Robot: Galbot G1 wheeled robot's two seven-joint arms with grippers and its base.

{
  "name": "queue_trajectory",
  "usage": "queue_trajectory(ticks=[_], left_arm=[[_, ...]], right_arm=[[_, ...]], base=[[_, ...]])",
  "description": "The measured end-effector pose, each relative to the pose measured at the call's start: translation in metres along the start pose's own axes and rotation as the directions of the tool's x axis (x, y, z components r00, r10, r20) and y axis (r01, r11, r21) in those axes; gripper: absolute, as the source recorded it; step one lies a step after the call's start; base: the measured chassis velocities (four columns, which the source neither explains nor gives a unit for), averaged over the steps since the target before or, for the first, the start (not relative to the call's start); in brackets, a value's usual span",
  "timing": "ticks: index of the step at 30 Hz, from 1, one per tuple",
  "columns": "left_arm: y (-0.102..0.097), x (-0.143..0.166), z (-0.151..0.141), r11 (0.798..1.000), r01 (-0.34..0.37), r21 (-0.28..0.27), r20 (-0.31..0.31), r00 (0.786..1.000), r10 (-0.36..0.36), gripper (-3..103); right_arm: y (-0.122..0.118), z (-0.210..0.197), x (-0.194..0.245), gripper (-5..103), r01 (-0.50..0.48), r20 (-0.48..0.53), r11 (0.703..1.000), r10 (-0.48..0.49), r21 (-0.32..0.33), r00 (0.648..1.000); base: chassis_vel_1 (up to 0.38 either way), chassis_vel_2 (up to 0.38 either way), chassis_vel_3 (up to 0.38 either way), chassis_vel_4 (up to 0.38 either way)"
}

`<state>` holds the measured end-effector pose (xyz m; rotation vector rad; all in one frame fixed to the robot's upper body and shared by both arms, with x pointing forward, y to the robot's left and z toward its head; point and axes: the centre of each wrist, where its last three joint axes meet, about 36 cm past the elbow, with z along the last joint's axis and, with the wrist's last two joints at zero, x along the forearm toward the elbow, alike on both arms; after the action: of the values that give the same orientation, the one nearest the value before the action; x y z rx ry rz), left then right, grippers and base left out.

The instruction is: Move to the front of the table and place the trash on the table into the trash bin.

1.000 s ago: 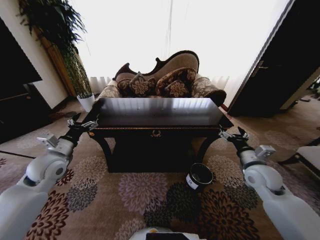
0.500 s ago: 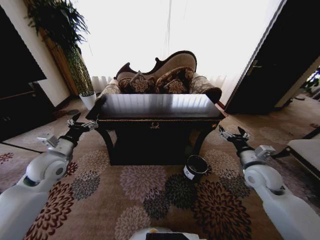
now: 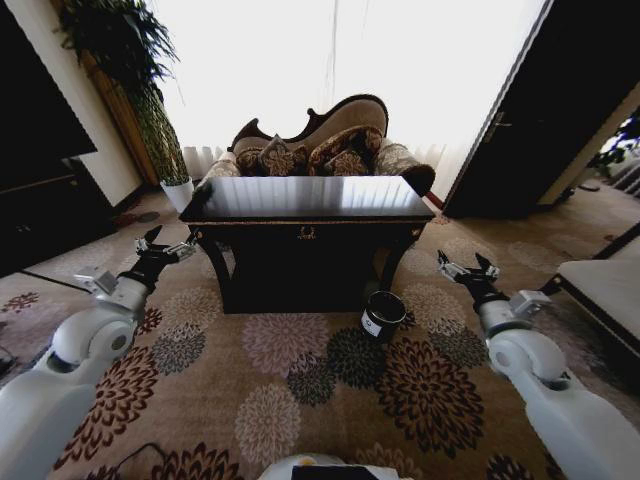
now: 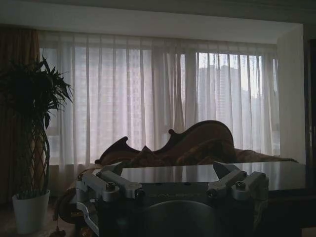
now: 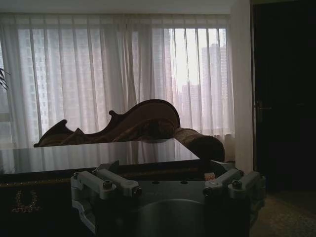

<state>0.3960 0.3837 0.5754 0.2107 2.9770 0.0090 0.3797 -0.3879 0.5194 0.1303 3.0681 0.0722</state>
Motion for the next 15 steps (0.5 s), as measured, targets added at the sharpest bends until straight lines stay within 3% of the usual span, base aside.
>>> queue_trajectory(ticks=[15], left_arm=[[0.0000, 0.0000, 0.0000, 1.000, 0.000, 0.000, 0.000, 1.000, 0.000, 100]], right_arm=[[0.0000, 0.0000, 0.0000, 100, 0.000, 0.000, 1.000, 0.000, 0.000, 1.000]], base=[[0.200, -0.207, -0.204, 0.199]])
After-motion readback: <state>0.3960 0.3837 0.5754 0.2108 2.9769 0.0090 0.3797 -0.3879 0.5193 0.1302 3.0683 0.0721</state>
